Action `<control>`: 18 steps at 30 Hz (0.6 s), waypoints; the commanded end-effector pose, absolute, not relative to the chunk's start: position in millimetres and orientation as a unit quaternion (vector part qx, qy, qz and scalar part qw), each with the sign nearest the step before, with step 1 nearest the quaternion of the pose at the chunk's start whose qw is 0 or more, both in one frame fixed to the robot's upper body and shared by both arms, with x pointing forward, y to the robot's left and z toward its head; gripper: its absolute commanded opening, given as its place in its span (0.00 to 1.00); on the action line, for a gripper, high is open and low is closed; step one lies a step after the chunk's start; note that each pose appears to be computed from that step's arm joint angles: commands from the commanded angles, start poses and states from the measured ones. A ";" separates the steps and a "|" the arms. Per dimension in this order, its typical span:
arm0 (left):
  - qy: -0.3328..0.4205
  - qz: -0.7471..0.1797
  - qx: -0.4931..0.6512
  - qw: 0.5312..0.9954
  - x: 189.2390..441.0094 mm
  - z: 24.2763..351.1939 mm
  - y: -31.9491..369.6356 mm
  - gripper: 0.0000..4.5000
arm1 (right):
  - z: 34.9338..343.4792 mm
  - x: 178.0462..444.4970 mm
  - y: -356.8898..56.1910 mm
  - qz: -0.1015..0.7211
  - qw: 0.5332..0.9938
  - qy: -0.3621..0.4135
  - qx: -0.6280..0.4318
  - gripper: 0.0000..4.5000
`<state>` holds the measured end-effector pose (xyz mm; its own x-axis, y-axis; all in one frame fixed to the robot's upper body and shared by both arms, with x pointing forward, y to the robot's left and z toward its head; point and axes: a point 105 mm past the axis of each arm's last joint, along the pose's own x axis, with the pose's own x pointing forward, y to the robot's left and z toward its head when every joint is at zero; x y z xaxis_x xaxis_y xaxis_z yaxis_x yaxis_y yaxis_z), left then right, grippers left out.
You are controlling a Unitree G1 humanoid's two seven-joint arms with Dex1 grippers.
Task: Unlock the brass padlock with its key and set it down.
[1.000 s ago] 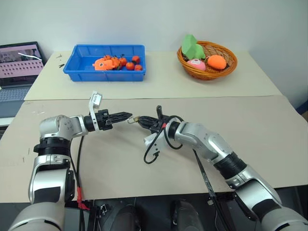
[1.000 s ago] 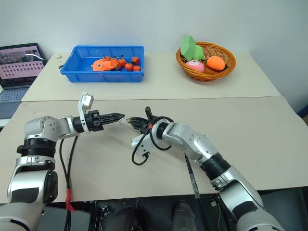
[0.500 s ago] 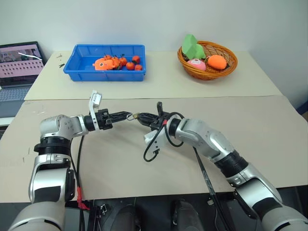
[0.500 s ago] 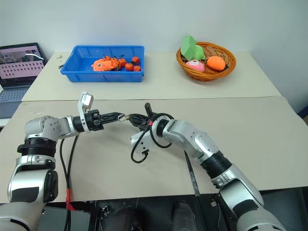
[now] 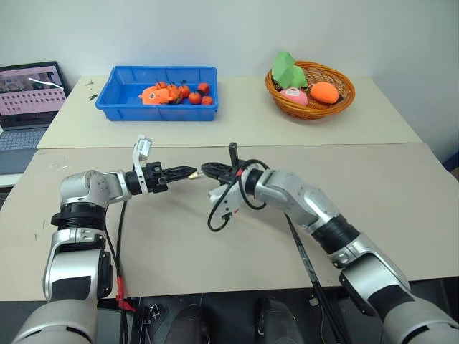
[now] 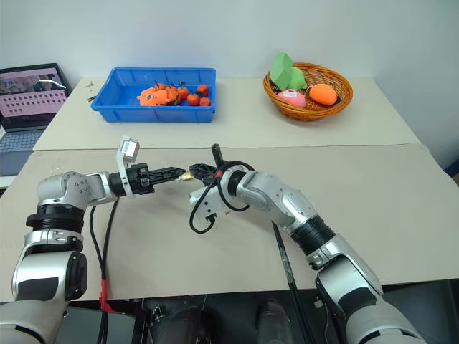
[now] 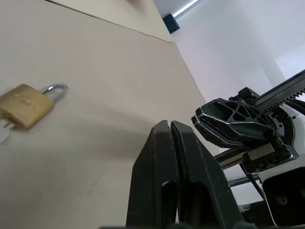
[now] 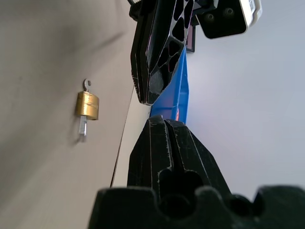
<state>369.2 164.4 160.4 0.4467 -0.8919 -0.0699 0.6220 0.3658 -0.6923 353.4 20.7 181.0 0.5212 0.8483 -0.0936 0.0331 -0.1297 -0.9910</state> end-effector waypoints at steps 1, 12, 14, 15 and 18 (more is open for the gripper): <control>0.204 -0.482 -0.297 0.799 368.6 171.5 168.7 0.02 | 191.7 351.3 24.7 0.349 0.575 -0.355 -0.649 0.03; 0.132 -0.355 -0.224 0.898 376.4 163.7 238.9 0.02 | 163.9 370.3 -102.8 0.241 0.777 -0.148 -0.561 0.03; 0.106 -0.311 -0.203 0.923 380.6 161.0 250.7 0.02 | 158.2 372.9 -134.6 0.189 0.827 -0.102 -0.520 0.03; 0.096 -0.276 -0.200 0.935 384.0 155.3 256.1 0.02 | 154.0 372.5 -148.3 0.162 0.851 -0.081 -0.494 0.03; 0.080 -0.196 -0.161 0.964 387.1 131.3 264.0 0.02 | 141.7 370.1 -178.2 0.091 0.901 -0.032 -0.424 0.03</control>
<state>383.1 259.1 132.4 0.8572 -0.5031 -0.1096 0.4096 0.7953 -0.4469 371.7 -164.9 126.2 0.9561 0.2759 -0.0987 -0.2337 0.5149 -0.8248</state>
